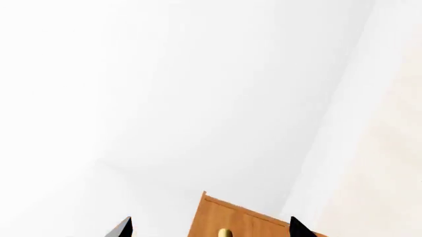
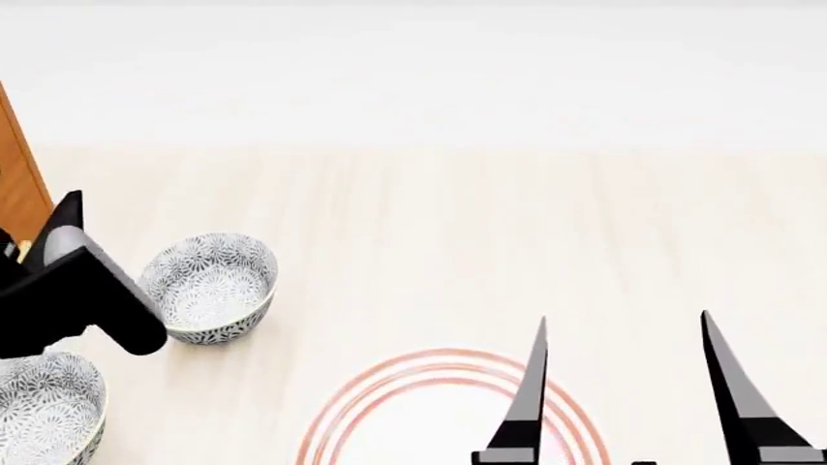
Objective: Open the top drawer of the cabinet.
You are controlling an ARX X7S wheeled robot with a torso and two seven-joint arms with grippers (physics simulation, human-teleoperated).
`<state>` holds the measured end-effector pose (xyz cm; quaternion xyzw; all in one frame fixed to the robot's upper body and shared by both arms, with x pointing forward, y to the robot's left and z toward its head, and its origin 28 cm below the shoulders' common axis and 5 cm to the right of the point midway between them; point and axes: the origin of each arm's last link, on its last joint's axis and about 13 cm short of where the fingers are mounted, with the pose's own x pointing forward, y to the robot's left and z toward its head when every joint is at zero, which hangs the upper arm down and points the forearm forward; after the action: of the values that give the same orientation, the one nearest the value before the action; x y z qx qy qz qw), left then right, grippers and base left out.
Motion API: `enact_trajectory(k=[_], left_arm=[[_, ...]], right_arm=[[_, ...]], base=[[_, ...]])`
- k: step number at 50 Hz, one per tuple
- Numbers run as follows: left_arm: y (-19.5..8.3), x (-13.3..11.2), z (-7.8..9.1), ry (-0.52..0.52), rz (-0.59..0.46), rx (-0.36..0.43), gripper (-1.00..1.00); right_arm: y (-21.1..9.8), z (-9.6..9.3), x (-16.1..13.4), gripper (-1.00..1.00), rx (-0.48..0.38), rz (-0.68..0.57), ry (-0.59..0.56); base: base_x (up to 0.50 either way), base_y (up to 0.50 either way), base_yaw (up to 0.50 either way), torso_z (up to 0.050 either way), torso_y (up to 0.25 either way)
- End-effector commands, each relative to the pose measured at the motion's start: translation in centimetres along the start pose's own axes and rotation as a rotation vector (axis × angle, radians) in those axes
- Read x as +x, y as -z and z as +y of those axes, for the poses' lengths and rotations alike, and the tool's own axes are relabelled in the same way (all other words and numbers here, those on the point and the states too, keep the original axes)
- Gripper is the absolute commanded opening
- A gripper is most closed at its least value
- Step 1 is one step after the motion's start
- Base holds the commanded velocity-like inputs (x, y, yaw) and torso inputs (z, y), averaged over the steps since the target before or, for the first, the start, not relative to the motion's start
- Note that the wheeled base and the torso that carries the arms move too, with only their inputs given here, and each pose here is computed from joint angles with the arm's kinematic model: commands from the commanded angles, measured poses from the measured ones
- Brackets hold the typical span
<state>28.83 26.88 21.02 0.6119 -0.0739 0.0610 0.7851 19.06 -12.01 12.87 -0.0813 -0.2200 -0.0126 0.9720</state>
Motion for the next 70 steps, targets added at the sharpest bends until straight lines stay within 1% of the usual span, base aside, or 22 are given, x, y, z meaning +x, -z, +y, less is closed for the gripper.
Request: enact_trajectory(k=[1,5,8,14,17,26,32,35,40,52,58,62,70], left_arm=[[0.0,1.0,0.2,0.193,0.122,0.028,1.0],[0.2,1.3,0.1,0.179,0.121,0.078,1.0],[0.3,1.4,0.1,0.202,0.138,0.091,1.0],[0.4,1.7,-0.7,0.242,0.152,0.053,1.0],[0.7,1.9,-1.1,0.25,0.164,0.065,1.0],[1.6,2.5,-1.1,0.251,0.221,0.123,1.0],[2.1,3.4,-0.4,0.203,0.266,0.133,1.0],[2.5,4.0,-0.1,0.189,0.302,0.123,1.0],[3.3,4.5,-0.3,0.196,0.348,0.129,1.0],[3.5,5.1,-0.2,0.199,0.374,0.131,1.0],[3.7,5.6,0.0,0.195,0.394,0.144,1.0],[4.2,6.2,0.2,0.165,0.437,0.19,1.0],[5.0,6.9,0.5,0.144,0.482,0.201,1.0]], right_arm=[[0.1,0.1,-0.2,1.0,-0.024,-0.004,-0.017],[0.1,0.0,0.0,1.0,-0.021,-0.002,-0.009],[0.2,0.2,-0.1,1.0,-0.025,-0.002,-0.014],[0.4,0.2,-0.2,1.0,-0.031,0.0,-0.019],[0.4,0.2,-0.1,1.0,-0.033,0.003,-0.021],[0.6,0.3,-0.2,1.0,-0.034,0.008,-0.026],[0.6,0.3,-0.2,1.0,-0.036,0.01,-0.029],[0.7,0.3,-0.2,1.0,-0.037,0.012,-0.032],[0.7,0.4,-0.2,1.0,-0.039,0.011,-0.035],[1.1,0.5,-0.4,1.0,-0.039,0.015,-0.046],[1.0,0.5,-0.4,1.0,-0.038,0.017,-0.054],[0.9,0.5,-0.4,1.0,-0.04,0.017,-0.058],[1.0,0.6,-0.3,1.0,-0.043,0.016,-0.063]], base=[[0.0,0.0,0.0,0.0,0.0],[0.0,0.0,0.0,0.0,0.0],[0.0,0.0,0.0,0.0,0.0],[0.0,0.0,0.0,0.0,0.0],[0.0,0.0,0.0,0.0,0.0],[0.0,0.0,0.0,0.0,0.0],[0.0,0.0,0.0,0.0,0.0],[0.0,0.0,0.0,0.0,0.0],[0.0,0.0,0.0,0.0,0.0],[0.0,0.0,0.0,0.0,0.0],[0.0,0.0,0.0,0.0,0.0],[0.0,0.0,0.0,0.0,0.0],[0.0,0.0,0.0,0.0,0.0]])
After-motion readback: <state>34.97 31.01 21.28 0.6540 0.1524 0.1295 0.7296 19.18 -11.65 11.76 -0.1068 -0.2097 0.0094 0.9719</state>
